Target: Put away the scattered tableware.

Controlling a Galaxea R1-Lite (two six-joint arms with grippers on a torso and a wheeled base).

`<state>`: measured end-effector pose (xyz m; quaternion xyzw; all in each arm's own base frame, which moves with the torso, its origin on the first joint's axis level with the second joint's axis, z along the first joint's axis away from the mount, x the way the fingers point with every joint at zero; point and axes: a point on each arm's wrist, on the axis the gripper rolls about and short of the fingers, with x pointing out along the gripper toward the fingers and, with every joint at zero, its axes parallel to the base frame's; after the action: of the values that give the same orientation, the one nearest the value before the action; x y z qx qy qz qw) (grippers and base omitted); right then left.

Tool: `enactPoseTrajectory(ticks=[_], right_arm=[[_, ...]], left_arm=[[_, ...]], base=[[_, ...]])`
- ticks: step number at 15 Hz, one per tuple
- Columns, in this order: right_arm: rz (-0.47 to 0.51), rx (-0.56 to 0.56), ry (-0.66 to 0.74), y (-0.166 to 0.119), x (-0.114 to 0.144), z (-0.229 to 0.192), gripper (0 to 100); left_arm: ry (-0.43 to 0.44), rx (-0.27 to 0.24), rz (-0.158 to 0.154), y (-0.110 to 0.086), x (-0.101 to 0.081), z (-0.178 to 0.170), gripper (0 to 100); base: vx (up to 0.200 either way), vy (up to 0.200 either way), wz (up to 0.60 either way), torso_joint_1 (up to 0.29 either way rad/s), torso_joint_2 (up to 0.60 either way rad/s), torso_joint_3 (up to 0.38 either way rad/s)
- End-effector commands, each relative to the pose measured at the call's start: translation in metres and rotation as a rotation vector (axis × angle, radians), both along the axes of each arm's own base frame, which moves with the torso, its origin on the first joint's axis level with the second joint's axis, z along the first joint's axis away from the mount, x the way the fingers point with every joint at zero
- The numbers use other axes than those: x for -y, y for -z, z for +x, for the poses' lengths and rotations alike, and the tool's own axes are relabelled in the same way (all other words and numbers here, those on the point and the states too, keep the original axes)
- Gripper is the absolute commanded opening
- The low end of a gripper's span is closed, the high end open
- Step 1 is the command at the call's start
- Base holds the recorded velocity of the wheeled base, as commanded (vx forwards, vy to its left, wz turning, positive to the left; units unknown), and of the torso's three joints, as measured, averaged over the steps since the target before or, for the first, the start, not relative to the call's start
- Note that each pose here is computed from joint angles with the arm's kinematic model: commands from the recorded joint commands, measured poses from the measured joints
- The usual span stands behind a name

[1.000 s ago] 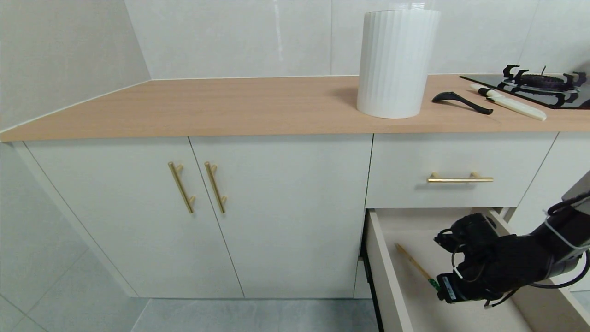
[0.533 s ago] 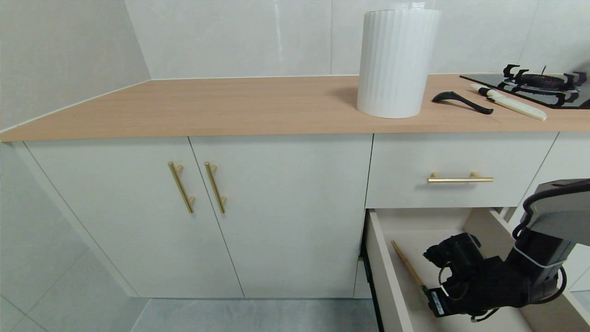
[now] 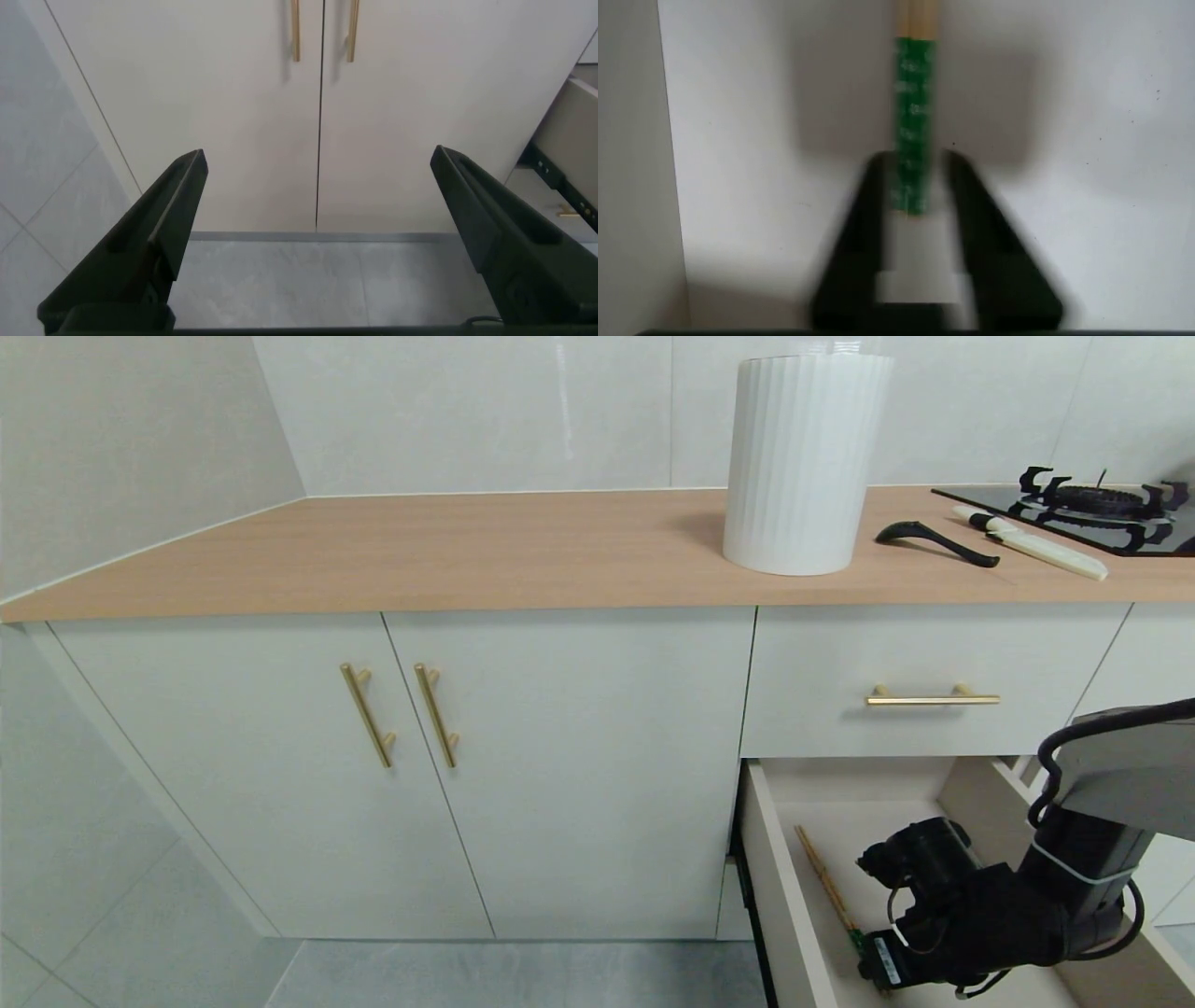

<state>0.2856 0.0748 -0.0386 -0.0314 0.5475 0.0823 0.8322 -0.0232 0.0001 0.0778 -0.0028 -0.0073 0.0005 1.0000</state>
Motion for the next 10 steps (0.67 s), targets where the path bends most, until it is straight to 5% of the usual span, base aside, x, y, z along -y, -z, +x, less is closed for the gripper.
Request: enactPoseTrajectory(ticks=[1, 5, 10], right_arm=[[0.001, 0.001, 0.000, 0.000, 0.000, 0.000, 100], [-0.005, 0.009, -0.015, -0.011, 0.002, -0.011, 100], [0.000, 0.296, -0.014, -0.099, 0.033, -0.030, 100]], left_arm=[[0.000, 0.001, -0.001, 0.000, 0.000, 0.000, 100], [0.000, 0.001, -0.001, 0.000, 0.000, 0.000, 100], [0.000, 0.001, -0.001, 0.000, 0.000, 0.000, 100]], base=[[0.000, 0.000, 0.00, 0.000, 0.00, 0.000], [0.000, 0.000, 0.00, 0.000, 0.00, 0.000], [0.000, 0.000, 0.00, 0.000, 0.00, 0.000]])
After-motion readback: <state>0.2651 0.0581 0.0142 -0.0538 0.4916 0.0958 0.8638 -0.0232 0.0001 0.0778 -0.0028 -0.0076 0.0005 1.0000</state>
